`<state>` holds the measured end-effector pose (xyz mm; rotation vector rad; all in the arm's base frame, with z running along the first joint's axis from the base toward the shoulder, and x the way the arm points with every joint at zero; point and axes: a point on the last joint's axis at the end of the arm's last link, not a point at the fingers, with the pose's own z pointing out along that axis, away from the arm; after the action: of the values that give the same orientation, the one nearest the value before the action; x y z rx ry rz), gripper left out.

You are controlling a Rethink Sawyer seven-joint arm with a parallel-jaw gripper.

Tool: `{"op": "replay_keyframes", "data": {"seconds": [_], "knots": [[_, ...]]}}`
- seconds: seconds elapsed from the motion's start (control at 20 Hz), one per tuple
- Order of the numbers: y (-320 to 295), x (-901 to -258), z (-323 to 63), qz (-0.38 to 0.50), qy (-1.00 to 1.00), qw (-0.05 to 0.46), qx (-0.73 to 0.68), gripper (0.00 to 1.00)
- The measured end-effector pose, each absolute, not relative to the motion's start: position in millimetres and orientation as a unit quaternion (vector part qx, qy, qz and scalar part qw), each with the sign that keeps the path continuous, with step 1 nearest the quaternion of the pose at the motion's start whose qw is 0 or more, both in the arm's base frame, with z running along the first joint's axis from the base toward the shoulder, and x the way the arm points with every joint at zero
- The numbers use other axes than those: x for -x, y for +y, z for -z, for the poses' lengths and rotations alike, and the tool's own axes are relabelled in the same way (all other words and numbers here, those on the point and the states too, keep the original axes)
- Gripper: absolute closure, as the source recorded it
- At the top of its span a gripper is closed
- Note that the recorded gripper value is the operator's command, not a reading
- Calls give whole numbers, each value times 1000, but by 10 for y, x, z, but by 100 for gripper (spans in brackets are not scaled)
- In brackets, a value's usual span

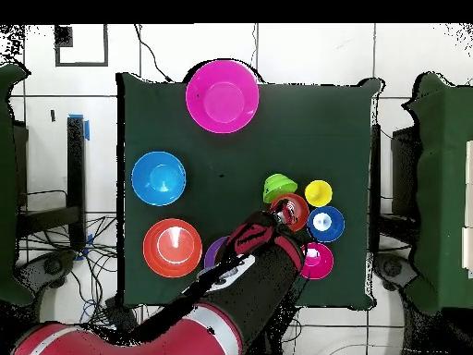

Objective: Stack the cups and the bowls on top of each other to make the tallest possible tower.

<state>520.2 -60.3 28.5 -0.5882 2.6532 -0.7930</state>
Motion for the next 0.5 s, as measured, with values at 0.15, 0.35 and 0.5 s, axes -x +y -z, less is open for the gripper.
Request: {"op": "replay_keyframes", "data": {"seconds": [0.15,0.35,0.5], "knots": [[-598,-5210,-358,276,926,160,202,100],[-590,-5260,-462,277,925,170,198,100],[-586,-5280,-495,277,924,174,197,100]]}}
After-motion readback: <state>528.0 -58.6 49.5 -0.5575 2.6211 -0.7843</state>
